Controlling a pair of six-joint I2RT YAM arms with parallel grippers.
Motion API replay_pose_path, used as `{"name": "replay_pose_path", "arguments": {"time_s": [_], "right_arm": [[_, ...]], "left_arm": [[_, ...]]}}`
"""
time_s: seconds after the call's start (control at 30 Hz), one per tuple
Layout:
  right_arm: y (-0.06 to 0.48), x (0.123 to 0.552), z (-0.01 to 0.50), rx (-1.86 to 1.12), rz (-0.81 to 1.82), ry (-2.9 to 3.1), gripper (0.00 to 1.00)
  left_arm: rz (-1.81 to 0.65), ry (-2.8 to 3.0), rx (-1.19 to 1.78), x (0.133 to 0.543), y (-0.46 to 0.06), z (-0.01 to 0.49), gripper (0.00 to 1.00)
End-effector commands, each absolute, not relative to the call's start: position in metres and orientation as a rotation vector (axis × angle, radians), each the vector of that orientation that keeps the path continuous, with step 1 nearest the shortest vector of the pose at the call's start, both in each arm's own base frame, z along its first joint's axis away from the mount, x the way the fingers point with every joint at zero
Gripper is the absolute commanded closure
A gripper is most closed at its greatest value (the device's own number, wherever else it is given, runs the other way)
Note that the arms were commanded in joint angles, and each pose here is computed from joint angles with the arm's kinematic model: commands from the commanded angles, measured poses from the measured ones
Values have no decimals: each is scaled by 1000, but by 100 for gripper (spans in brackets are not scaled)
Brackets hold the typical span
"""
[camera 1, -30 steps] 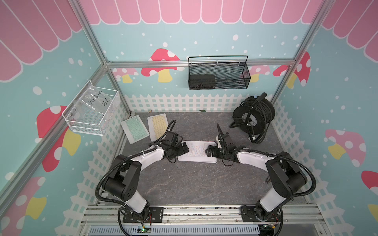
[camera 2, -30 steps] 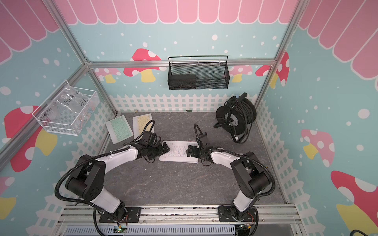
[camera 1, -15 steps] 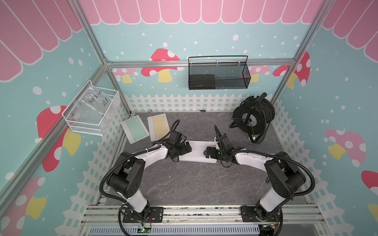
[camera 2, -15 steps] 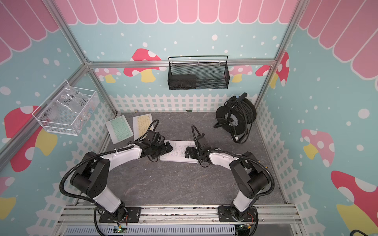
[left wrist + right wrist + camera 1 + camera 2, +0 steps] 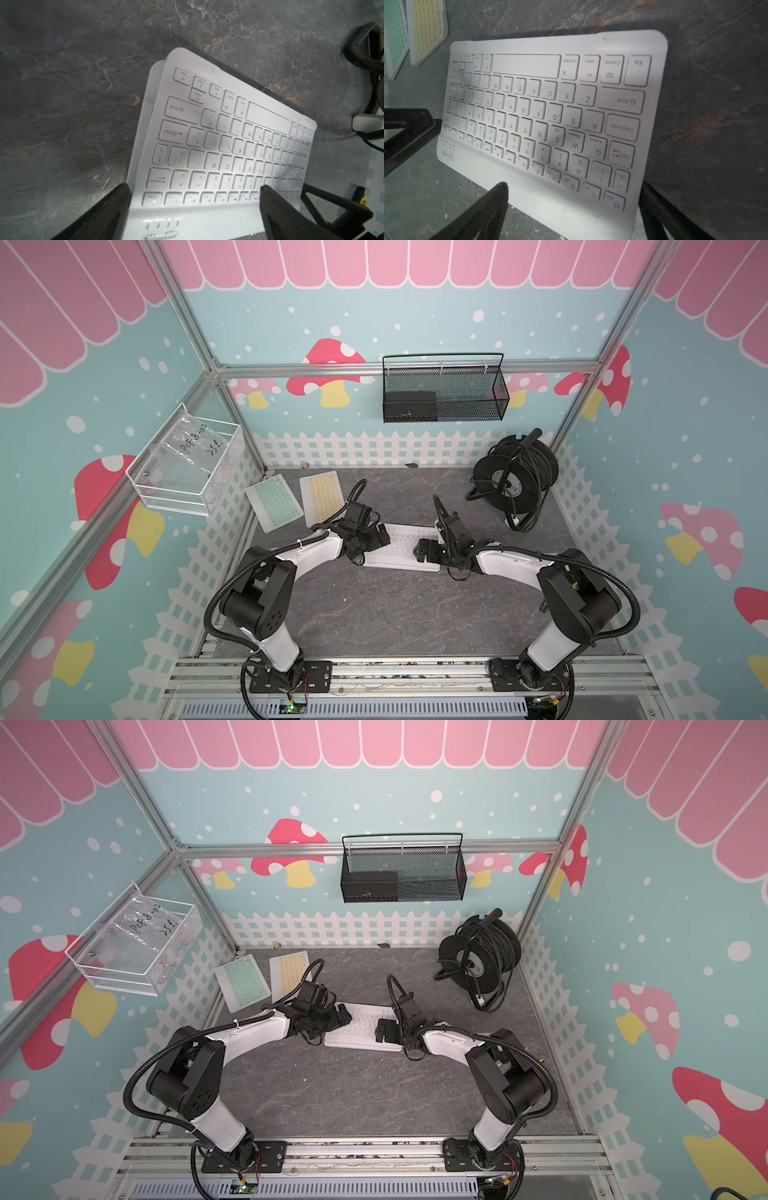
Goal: Stack the numeric keypads
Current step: Place the numeric keypad at the numeric keypad.
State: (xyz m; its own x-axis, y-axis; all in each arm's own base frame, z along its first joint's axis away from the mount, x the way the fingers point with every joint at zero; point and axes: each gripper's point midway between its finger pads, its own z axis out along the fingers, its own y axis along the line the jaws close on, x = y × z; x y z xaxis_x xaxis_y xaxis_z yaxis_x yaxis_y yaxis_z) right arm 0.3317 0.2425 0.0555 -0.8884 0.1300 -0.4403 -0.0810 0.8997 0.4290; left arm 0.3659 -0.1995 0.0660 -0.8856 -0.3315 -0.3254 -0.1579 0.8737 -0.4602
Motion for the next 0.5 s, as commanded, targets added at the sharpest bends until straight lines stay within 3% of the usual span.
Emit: {"name": "replay_pose_path", "arguments": {"time_s": [0.0,0.47], "right_arm": [[256,337,67,2,630,2566,2],[252,337,52,-12,534,2610,1]], "left_arm": [[-621,2622,-335,369,-207,75,1],[-567,2633,-358,364,-197,67,1]]}}
